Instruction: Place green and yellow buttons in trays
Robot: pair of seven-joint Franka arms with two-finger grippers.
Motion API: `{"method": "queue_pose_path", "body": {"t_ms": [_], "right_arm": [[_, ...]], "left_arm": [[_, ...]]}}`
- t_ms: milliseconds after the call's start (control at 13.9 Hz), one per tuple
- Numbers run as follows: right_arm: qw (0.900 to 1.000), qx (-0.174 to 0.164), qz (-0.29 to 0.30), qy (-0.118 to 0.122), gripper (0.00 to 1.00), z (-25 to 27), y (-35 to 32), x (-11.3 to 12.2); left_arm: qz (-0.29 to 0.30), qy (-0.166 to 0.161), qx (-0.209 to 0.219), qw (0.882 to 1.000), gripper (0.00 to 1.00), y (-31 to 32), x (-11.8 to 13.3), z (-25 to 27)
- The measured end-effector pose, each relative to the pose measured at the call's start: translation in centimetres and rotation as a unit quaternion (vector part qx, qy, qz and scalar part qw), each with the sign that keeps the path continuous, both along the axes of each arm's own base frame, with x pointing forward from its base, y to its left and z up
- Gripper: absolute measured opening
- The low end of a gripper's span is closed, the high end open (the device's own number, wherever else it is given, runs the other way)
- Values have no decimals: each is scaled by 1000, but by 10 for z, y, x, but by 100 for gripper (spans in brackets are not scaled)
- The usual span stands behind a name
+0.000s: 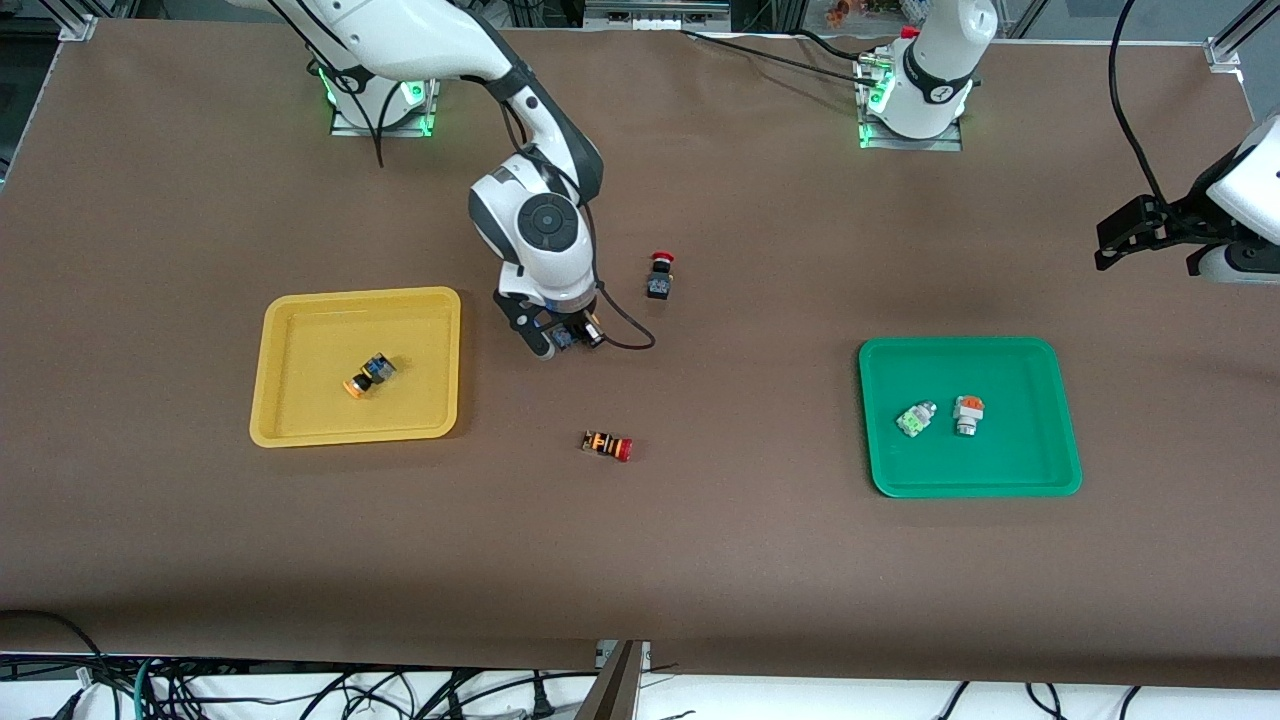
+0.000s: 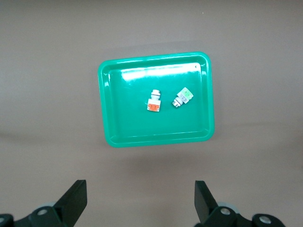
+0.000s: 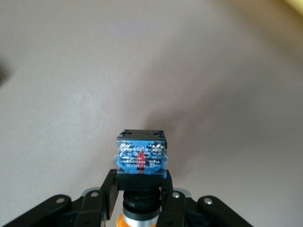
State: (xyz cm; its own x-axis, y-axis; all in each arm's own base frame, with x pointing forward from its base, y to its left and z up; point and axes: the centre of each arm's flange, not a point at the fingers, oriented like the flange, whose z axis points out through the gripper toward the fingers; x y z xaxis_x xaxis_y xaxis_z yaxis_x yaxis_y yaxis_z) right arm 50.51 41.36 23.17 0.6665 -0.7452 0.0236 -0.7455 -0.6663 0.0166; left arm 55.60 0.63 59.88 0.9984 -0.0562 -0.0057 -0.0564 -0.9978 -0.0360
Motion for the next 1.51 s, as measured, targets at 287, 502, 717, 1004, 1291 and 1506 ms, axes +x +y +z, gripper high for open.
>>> {"method": "queue_pose_path", "body": {"t_ms": [287,502,717,1004,1291,1506], "right_arm": [[998,-17,63,-7,40,29,-40,25],[993,-31,112,-2,40,35,-85,38],[988,-28,154,15,40,40,-138,45],[979,-22,200,25,40,34,-189,46],[971,-10,238,1,40,9,-227,32],[966,-10,258,-6,40,-1,-233,25]], "left_arm": [[0,0,0,1000,100,-1,0,0],[1,1,0,1000,100,-1,0,0],[2,9,0,1000,100,-1,-2,-1],[3,11,0,1000,100,-1,-3,0],[3,11,0,1000,100,-1,-3,0],[3,11,0,1000,100,-1,-3,1]]}}
